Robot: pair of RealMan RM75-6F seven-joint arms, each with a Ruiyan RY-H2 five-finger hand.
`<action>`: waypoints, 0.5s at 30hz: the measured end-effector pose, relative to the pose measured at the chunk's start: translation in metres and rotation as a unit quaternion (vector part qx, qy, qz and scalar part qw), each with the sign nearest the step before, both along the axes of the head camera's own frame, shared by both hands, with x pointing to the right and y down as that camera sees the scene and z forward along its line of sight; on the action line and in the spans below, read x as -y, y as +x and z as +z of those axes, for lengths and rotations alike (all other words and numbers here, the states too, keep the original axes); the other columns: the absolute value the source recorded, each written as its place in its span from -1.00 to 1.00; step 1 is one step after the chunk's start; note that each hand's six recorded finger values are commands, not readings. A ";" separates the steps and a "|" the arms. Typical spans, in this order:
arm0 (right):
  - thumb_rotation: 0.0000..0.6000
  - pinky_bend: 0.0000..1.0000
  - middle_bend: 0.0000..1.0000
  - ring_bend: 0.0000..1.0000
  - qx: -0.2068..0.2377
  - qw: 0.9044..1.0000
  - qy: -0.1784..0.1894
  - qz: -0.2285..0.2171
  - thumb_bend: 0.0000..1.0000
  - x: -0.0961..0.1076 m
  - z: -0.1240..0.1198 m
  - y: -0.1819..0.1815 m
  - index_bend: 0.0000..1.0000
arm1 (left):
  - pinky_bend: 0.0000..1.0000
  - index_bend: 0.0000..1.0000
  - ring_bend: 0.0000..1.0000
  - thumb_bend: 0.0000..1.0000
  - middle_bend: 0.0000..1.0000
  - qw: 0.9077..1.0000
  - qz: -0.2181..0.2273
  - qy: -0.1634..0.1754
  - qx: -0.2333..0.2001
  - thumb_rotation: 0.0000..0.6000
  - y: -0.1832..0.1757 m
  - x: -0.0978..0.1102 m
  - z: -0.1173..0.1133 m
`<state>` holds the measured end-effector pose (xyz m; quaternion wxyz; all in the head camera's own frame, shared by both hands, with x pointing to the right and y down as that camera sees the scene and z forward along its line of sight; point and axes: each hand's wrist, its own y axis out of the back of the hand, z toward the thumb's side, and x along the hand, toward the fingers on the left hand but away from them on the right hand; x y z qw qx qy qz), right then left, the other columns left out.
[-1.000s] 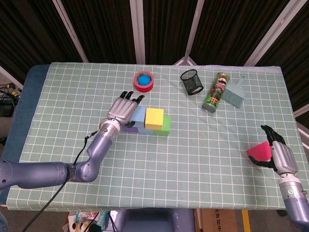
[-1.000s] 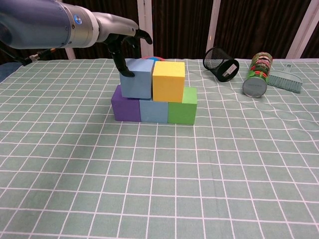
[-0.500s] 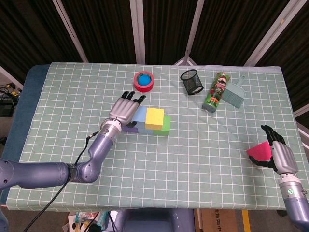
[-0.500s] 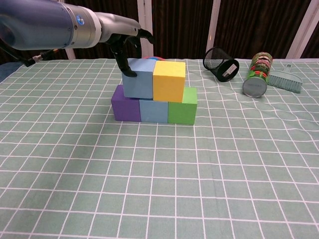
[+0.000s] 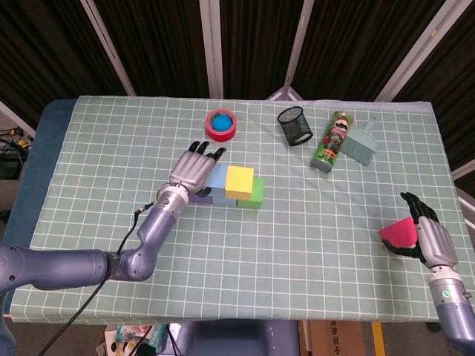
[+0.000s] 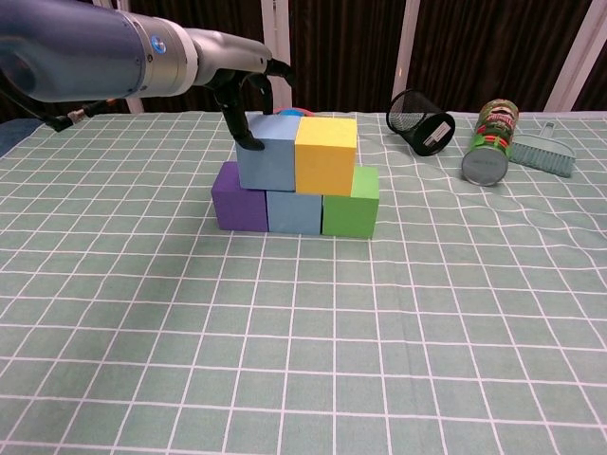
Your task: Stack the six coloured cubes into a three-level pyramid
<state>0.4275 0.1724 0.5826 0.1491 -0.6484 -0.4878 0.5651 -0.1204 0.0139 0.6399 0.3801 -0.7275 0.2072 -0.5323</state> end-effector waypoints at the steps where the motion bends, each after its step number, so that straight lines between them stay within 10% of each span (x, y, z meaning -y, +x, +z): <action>1: 1.00 -1.00 -1.00 -1.00 0.000 1.000 0.000 0.000 -0.51 0.000 0.000 0.000 -1.00 | -1.00 -1.00 -0.98 -0.19 -0.40 1.000 0.000 0.000 0.000 1.00 0.000 0.000 0.000; 15: 1.00 -1.00 -1.00 -1.00 0.000 1.000 -0.001 0.000 -0.51 -0.001 0.001 0.000 -1.00 | -1.00 -1.00 -0.98 -0.26 -0.44 1.000 0.000 0.000 0.002 1.00 0.000 0.000 0.002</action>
